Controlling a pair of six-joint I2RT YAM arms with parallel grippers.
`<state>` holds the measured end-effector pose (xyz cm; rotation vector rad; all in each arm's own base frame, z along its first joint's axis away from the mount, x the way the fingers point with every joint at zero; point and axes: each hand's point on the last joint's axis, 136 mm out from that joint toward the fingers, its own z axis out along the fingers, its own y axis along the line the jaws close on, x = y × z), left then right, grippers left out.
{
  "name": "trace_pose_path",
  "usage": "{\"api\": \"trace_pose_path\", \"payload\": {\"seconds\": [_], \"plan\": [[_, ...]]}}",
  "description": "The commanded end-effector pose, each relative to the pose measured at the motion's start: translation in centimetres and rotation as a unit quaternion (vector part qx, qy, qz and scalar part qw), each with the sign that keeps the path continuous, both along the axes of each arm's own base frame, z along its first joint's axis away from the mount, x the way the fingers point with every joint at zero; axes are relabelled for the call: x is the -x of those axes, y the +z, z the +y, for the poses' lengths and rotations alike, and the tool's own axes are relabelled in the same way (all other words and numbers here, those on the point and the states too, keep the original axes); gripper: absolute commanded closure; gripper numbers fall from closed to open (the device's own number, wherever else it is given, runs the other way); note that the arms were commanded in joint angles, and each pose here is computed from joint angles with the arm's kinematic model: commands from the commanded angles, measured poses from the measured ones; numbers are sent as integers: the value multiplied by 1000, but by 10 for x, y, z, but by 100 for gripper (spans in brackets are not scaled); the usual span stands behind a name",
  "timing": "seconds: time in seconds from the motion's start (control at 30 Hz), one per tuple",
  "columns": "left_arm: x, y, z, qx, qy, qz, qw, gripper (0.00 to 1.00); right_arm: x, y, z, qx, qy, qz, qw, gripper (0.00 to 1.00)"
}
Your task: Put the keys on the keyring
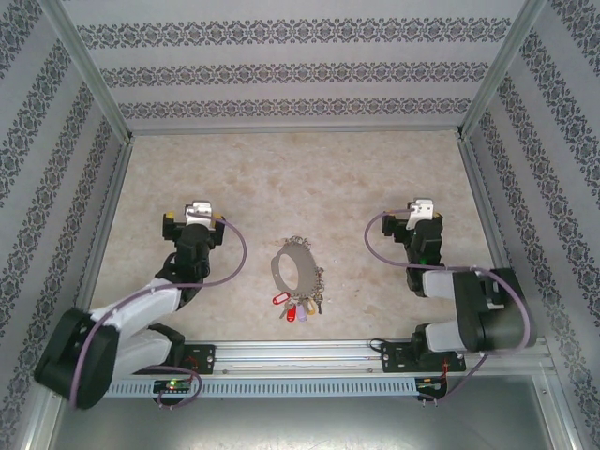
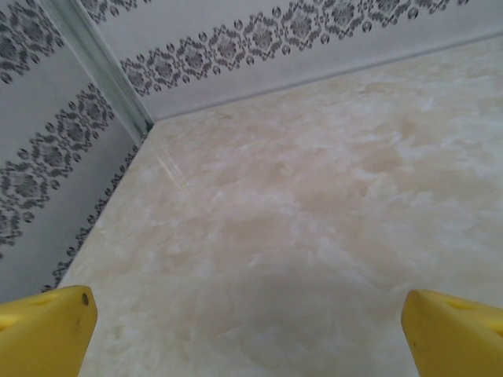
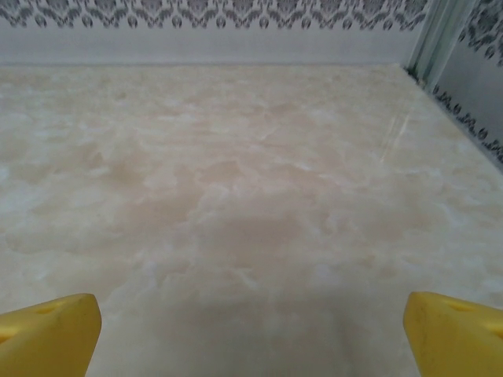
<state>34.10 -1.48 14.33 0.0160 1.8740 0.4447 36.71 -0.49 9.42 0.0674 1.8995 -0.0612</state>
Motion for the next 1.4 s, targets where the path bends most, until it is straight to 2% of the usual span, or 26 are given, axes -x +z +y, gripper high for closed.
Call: {"api": "trace_pose_path", "payload": {"seconds": [0.0,0.07,0.17,0.33,0.5,0.57,0.67,1.37], "plan": [[-25,12,-2,36,-24,-63,997,0,-22,10,-2,-17,2,-25,1000,2],[-32,-2,4,24,-15,-43,999,0,-22,5,-5,-18,-6,-14,1000,2],[-33,-15,12,36,-13,-51,998,0,-27,12,-9,-16,-17,-20,1000,2],[-32,-26,17,60,-37,-83,994,0,-28,12,-9,-11,-20,-15,1000,2],[-33,-42,17,92,-62,-61,992,0,-28,12,-8,-5,-24,-14,1000,2],[-35,-39,16,84,-67,-80,991,0,-27,12,-8,-1,-26,-14,1000,2],[-35,-43,13,90,-72,-60,992,0,-27,13,-7,2,-26,-15,1000,2],[-40,-44,15,90,-69,-50,992,0,-27,12,-7,1,-25,-14,1000,2]]}}
